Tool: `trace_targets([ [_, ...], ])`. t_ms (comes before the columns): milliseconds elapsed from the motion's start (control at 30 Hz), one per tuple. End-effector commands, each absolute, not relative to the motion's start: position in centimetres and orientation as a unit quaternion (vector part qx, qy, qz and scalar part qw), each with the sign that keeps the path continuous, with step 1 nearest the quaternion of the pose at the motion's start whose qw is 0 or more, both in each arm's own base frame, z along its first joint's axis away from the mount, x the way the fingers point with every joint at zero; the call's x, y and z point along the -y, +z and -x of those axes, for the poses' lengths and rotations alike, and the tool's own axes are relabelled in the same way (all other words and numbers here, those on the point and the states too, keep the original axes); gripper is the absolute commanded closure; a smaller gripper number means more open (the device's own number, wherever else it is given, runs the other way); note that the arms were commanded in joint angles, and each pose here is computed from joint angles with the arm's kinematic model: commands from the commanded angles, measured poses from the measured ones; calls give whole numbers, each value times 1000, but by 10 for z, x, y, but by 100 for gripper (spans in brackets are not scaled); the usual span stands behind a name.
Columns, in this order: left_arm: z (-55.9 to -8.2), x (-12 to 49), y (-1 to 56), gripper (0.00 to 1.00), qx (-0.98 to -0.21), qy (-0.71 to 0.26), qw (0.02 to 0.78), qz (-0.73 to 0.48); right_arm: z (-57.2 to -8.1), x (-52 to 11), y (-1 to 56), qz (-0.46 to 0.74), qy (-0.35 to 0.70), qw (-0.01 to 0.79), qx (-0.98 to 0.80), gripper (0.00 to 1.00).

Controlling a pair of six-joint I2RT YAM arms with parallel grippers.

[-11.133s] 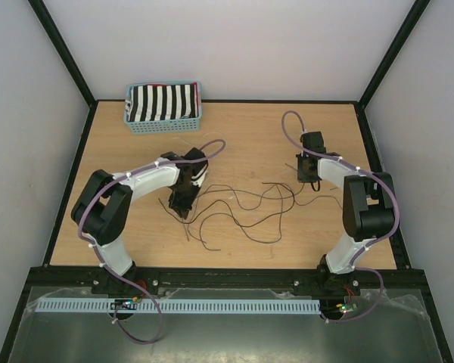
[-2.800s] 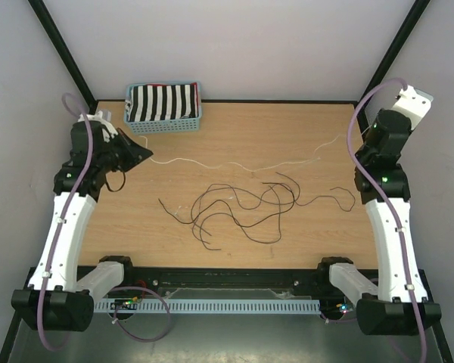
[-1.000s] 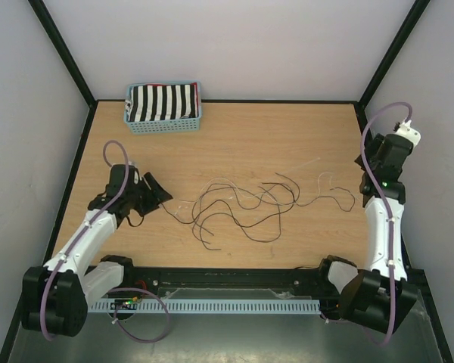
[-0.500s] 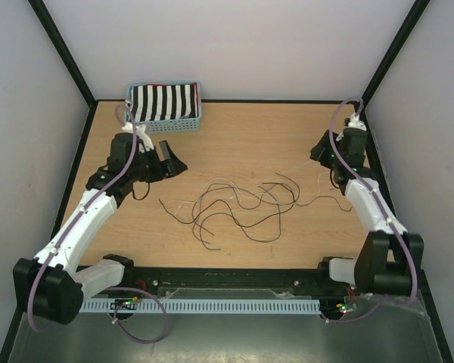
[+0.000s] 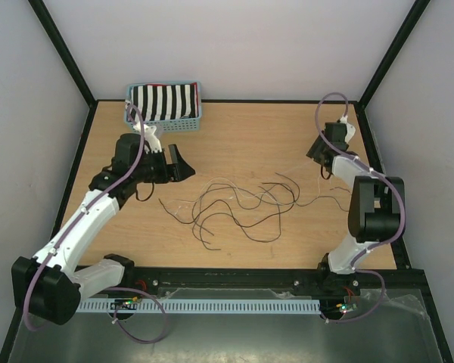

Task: Zip-tie the wires
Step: Straighten the cable at the center of the board.

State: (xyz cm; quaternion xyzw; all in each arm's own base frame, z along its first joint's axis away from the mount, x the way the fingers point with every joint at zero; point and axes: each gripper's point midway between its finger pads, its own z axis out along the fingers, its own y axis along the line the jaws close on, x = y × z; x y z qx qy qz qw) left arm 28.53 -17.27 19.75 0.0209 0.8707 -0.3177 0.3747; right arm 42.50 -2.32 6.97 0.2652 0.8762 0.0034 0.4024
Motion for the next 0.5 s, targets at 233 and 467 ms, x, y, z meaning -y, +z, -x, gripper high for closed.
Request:
trace_targets([
  [233, -286, 183, 225, 20, -844, -346, 406, -58, -461, 33, 67, -290, -24, 403, -868, 36],
  [467, -287, 184, 222, 19, -846, -349, 400, -58, -465, 29, 54, -278, -49, 393, -875, 36],
])
